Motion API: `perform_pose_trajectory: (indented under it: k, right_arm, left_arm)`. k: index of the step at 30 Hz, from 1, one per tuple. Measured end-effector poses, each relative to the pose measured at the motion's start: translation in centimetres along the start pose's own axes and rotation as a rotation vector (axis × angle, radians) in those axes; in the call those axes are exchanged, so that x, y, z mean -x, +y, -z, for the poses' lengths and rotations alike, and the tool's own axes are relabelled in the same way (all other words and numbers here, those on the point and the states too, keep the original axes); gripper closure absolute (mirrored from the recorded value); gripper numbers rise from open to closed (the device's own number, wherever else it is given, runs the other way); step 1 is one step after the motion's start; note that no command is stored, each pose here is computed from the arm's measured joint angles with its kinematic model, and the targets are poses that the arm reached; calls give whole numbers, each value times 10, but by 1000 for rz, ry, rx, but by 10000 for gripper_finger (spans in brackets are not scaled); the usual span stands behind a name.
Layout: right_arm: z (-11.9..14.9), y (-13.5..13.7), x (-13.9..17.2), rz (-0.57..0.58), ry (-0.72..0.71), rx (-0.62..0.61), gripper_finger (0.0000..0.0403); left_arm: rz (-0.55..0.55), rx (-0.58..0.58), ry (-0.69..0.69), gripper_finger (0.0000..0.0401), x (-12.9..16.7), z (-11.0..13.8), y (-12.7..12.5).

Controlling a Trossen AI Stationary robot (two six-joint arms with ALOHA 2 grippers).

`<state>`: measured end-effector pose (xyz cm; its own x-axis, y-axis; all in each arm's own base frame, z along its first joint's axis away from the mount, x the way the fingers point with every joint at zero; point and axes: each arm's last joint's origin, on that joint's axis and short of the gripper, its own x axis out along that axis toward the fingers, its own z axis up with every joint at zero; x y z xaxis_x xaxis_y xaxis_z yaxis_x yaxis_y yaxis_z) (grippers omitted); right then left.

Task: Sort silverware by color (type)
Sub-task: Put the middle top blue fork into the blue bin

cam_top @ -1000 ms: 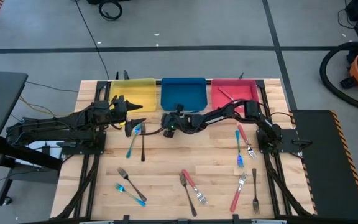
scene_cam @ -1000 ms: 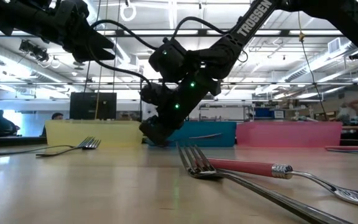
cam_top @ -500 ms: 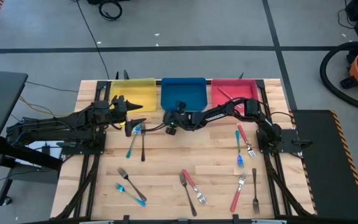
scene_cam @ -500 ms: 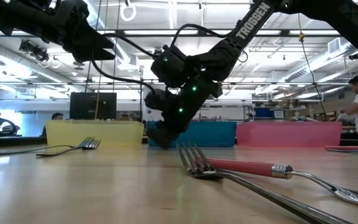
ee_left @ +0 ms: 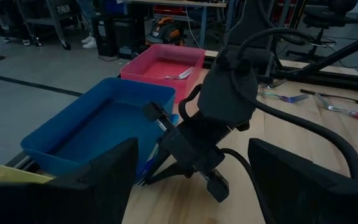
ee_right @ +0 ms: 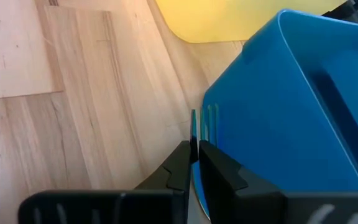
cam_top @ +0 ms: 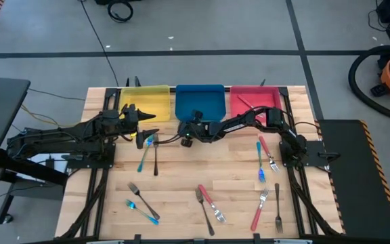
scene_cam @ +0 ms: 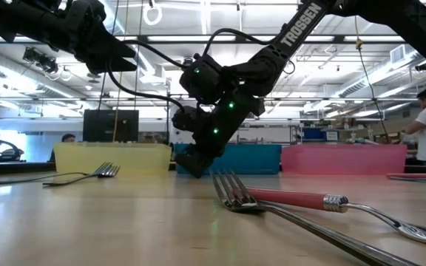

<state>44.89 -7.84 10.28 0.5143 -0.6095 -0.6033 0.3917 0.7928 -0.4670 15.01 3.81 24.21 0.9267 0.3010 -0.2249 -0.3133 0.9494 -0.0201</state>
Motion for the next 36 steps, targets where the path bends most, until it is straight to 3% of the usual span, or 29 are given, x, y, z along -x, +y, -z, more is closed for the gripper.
perform_pose_trajectory:
  k: [13,16,21,28,36]
  right_arm:
    - [-3,-2,0,35,-22,20,290]
    - [-4,-2,1,87,-25,24,282]
    - [-5,-2,0,64,-36,-14,280]
    - [-6,-3,0,57,-45,-25,291]
    - [-5,-2,0,63,-35,-28,361]
  left_arm:
    - [-1,0,0,95,0,0,0]
    - [0,0,0,95,0,0,0]
    - [0,0,0,95,0,0,0]
    - [0,0,1,95,0,0,0]
    - [0,1,1,95,0,0,0]
